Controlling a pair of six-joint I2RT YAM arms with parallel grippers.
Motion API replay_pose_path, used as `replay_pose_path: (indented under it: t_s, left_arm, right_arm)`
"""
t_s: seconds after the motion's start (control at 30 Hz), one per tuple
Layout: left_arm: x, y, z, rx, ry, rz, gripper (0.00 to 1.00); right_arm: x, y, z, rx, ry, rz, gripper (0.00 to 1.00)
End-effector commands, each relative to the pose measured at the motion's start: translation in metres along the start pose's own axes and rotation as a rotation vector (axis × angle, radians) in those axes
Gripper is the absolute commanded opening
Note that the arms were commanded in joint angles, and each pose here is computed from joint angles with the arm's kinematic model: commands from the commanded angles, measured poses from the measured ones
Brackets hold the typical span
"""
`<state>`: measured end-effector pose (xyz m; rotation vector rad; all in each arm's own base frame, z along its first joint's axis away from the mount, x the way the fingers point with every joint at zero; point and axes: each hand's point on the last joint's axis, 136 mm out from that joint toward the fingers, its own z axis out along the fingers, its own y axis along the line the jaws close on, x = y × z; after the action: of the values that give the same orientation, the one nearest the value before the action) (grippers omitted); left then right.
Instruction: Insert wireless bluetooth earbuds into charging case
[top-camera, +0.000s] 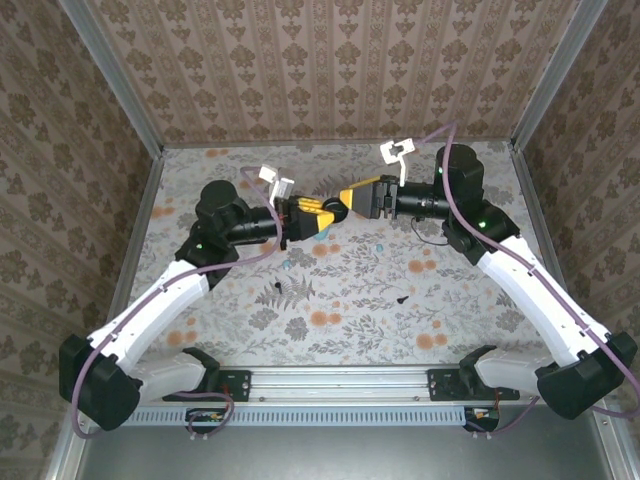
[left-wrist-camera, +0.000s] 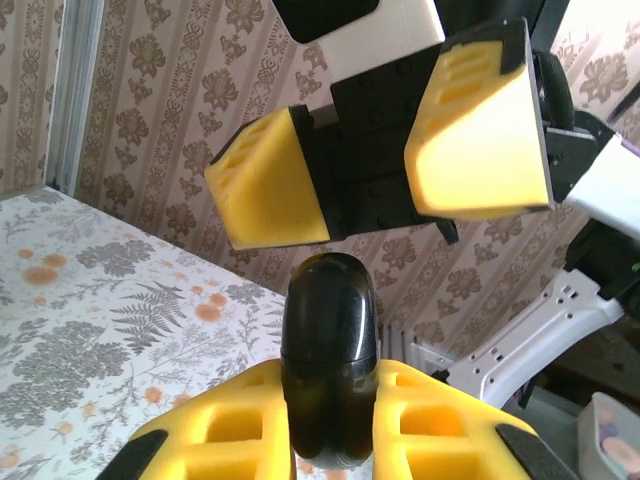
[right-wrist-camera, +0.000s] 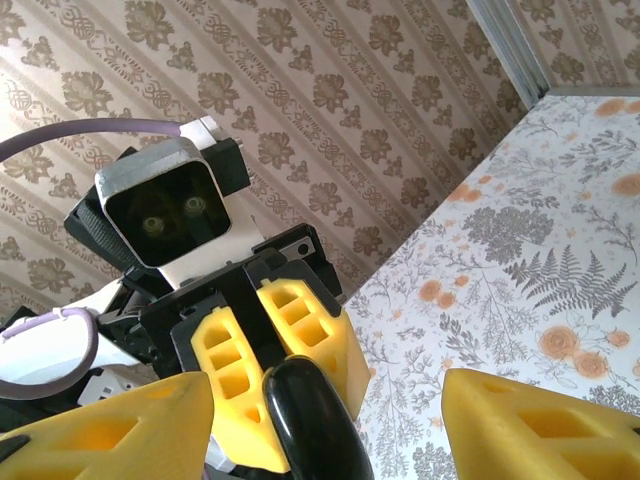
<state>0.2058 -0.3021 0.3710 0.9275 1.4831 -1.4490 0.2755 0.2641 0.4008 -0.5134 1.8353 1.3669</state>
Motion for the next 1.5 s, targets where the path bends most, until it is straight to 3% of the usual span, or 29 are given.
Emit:
replay_pose_path:
  t_s: [0.0,0.33,0.83,1.07,1.47]
  left_arm:
    - [0.005,-0.007,-0.006,0.028,0.018,0.095,0.00]
    - [0.007,-0.011,-0.010,0.075,0.032,0.083,0.00]
    - [-0.007,-0.025,-0.015,0.127,-0.004,0.082,0.00]
    - [-0.007,-0.031,-0.019,0.131,-0.012,0.096,0.00]
    - [-0.003,-0.023,-0.028,0.051,-0.036,0.095,0.00]
  right_arm:
    - [0.003,0.007,0.004,-0.045,0.045,-0.019,0.63]
    - [0.020,0.030,0.019,-0.179,0.122,-0.039,0.66]
    - [0.033,0.005,0.027,-0.115,0.166,-0.018,0.62]
    - [0.019,-0.014,0.024,-0.058,0.115,0.017,0.60]
    - [0.010,-0.025,0.027,-0.030,0.104,0.076,0.58]
